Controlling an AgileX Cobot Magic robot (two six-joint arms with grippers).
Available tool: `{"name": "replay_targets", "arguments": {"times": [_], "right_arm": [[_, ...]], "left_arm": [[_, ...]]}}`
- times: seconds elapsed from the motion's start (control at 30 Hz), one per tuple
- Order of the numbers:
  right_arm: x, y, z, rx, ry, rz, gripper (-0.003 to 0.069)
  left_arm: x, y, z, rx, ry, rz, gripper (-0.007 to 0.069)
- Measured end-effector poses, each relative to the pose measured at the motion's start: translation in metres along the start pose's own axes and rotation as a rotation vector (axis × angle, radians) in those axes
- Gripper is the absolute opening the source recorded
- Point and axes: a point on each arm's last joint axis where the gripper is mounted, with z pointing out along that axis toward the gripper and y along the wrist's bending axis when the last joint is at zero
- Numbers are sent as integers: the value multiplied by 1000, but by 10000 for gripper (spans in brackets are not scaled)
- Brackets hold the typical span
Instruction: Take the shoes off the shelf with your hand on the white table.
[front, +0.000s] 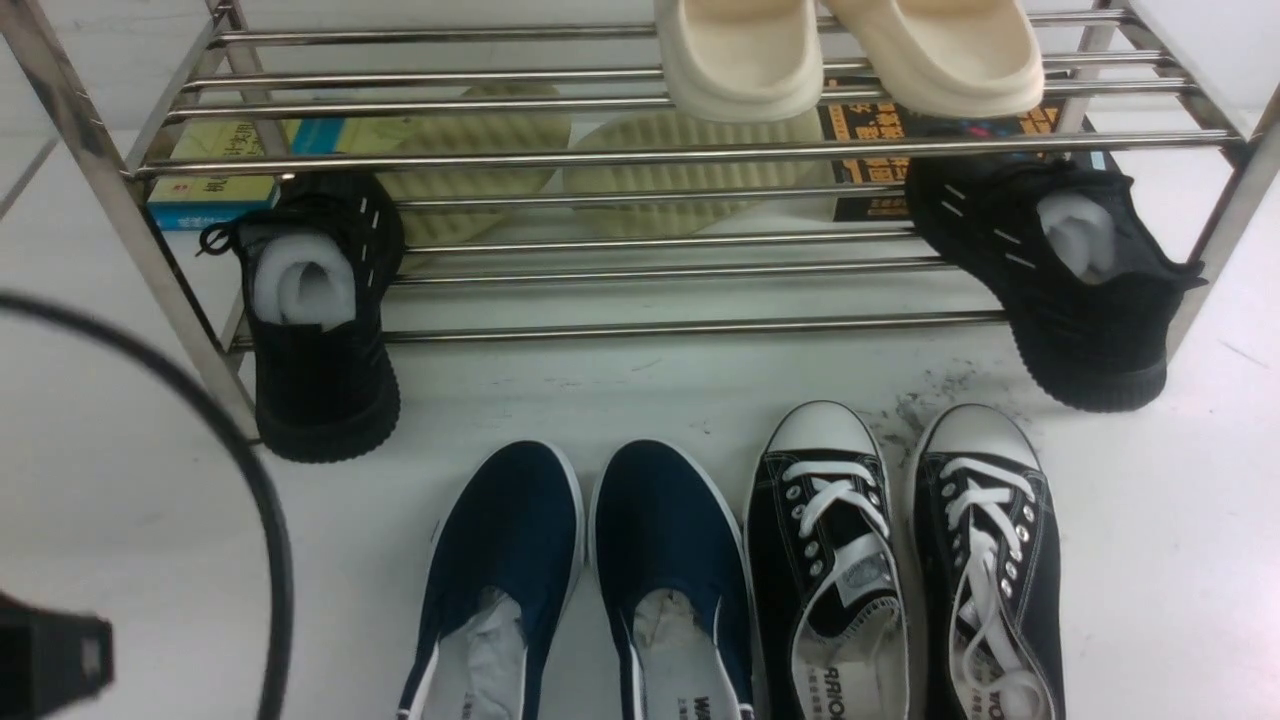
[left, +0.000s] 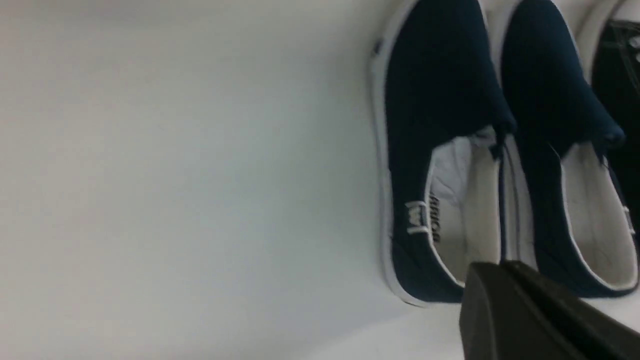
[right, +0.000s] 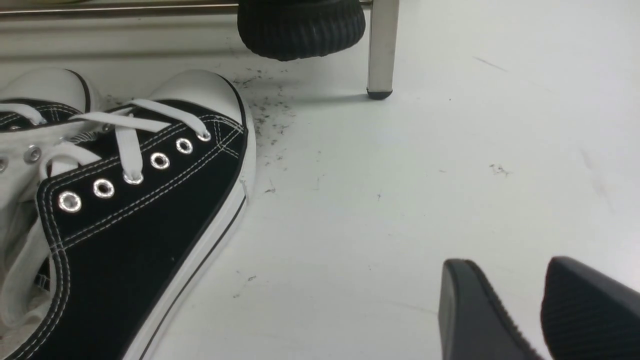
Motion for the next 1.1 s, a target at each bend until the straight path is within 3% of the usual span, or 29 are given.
{"name": "replay_targets", "arguments": {"times": [0.17, 0.43, 1.1], "right_arm": [[0, 0, 0, 0, 0, 0, 240], [0, 0, 0, 0, 0, 0, 240], [0, 0, 0, 0, 0, 0, 240]], "left_arm": [[40, 10, 36, 119, -7, -36, 18], [40, 12, 49, 195, -176, -44, 22], [33, 30, 50, -28, -270, 198, 41]]}}
